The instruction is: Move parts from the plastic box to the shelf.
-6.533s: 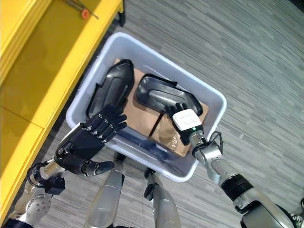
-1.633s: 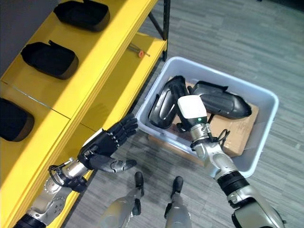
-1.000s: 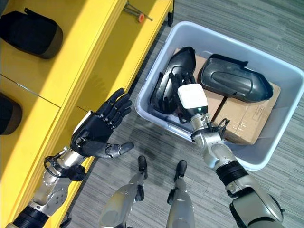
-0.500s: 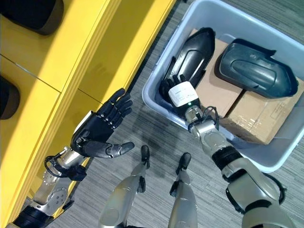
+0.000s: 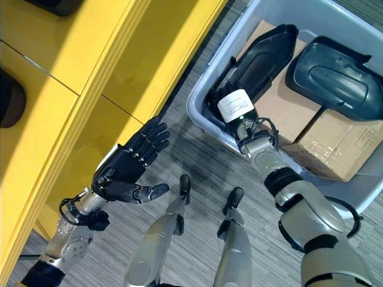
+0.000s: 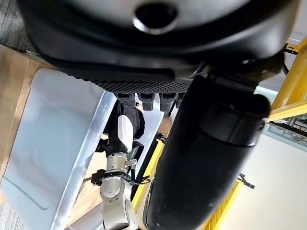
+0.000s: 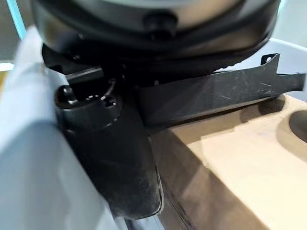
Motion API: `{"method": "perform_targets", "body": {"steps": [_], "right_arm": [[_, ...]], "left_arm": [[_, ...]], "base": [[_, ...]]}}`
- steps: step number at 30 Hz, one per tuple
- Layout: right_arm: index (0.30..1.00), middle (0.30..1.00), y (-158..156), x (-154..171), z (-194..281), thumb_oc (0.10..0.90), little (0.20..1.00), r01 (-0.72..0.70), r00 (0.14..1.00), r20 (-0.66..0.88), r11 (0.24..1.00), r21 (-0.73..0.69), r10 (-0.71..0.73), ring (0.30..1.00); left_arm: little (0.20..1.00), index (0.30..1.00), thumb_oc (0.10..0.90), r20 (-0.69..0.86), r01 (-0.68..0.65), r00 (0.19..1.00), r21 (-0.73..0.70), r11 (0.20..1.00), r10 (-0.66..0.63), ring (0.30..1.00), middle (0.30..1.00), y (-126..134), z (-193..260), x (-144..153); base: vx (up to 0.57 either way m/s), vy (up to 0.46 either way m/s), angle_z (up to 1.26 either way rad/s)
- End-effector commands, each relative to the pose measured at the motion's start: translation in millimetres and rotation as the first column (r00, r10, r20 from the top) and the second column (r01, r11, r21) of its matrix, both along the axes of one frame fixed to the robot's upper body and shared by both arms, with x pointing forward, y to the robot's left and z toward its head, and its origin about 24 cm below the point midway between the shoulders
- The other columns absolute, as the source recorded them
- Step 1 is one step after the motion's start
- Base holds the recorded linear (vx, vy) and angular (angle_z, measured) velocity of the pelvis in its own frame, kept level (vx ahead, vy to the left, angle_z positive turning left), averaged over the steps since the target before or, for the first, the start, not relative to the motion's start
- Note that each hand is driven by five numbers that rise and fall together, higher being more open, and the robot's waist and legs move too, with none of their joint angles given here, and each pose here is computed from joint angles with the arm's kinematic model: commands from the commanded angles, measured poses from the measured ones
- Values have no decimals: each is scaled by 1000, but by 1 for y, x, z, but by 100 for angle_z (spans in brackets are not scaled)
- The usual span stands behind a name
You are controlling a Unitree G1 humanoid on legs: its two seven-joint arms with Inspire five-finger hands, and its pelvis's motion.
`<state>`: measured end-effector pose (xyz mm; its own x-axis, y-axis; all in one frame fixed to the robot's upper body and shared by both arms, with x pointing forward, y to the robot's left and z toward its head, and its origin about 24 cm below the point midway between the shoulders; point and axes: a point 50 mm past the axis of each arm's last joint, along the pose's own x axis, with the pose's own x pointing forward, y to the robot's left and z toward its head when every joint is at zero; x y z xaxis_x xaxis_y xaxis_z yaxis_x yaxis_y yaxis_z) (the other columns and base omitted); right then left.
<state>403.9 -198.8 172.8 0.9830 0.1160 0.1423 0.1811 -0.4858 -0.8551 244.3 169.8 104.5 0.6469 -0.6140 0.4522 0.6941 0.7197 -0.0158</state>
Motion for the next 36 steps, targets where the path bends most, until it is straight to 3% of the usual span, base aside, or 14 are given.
{"method": "perform_targets", "body": {"steps": [1,7,11,22,25,30,32,36], "right_arm": [[1000,1000,-36,3,19,900,1000,169,985,29,985,-31,-168,1000],[1000,1000,-90,-12,12,900,1000,332,943,47,943,-38,-330,1000],[1000,1000,-110,-21,19,900,1000,345,936,100,935,-74,-338,1000],[1000,1000,-93,-32,48,900,1000,168,977,166,959,-230,-132,1000],[1000,1000,-96,-41,44,900,1000,197,976,142,949,-246,-166,1000],[1000,1000,-113,-50,39,900,1000,329,939,140,939,-102,-314,1000],[1000,1000,-120,-54,34,900,1000,379,917,131,925,20,-378,1000],[1000,1000,-118,-56,28,900,1000,357,912,152,919,168,-382,1000]], "left_arm": [[1000,1000,900,205,112,974,-60,992,-97,1000,1000,-12,34,-11],[1000,1000,900,202,126,973,-56,990,-112,1000,1000,-6,33,-14],[1000,1000,900,202,116,974,-52,992,-103,1000,1000,-3,34,-16],[1000,1000,900,203,60,978,-66,996,-45,1000,1000,6,38,-20],[1000,1000,900,198,48,980,-72,996,-33,1000,1000,10,36,-23],[1000,1000,900,201,40,979,-76,996,-24,1000,1000,10,36,-24],[1000,1000,900,204,38,979,-77,996,-22,1000,1000,10,38,-25],[1000,1000,900,207,42,978,-82,996,-24,1000,1000,9,38,-26]], "base": [[-5,-75,14],[1,-48,8],[5,16,-3],[-14,24,-8],[6,22,-7],[1,2,-1],[7,10,-6],[5,21,-9]]}}
